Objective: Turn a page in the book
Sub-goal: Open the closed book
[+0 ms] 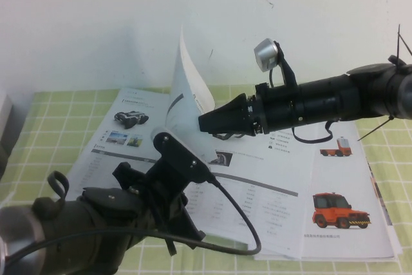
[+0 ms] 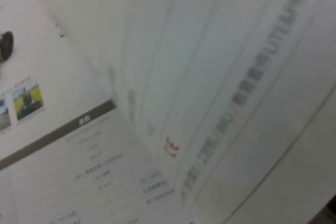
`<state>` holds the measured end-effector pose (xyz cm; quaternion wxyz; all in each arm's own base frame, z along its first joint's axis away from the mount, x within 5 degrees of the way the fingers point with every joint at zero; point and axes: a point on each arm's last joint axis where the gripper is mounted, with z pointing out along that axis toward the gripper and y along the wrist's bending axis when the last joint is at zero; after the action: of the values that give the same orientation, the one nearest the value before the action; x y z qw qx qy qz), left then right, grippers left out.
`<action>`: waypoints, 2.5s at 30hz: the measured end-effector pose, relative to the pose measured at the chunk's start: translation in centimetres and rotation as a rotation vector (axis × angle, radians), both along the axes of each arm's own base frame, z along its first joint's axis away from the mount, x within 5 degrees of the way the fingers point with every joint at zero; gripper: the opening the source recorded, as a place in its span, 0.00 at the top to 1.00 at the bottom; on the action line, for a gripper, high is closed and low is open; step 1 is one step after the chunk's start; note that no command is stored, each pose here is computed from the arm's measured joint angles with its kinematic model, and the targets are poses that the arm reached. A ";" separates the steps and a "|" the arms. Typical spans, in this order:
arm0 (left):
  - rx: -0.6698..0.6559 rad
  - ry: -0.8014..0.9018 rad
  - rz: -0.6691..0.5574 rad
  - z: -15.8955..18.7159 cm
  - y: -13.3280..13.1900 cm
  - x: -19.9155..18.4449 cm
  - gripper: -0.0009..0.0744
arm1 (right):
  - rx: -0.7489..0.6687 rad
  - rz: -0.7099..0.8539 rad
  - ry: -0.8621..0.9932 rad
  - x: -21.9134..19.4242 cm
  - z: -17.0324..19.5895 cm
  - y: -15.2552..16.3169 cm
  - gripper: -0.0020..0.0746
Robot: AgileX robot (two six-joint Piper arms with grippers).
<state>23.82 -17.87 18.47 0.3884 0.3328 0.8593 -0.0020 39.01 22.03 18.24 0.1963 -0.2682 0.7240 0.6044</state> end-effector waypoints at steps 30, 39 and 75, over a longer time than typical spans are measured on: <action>-0.162 -0.129 0.334 2.2 3.3 2.2 0.99 | -0.766 0.165 0.109 -1.8 -4.4 -4.2 0.98; -0.182 -0.017 0.338 0.3 4.5 3.3 0.99 | -0.942 0.196 0.084 -1.9 -4.9 -5.3 0.98; -0.183 0.006 0.253 0.3 3.9 3.1 0.99 | -1.147 -0.029 -0.146 -1.9 3.1 -9.1 0.98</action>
<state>26.88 -13.96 18.72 0.4117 0.1850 0.8918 -0.0322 37.12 12.90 21.37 0.0772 -0.3627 0.9241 0.0924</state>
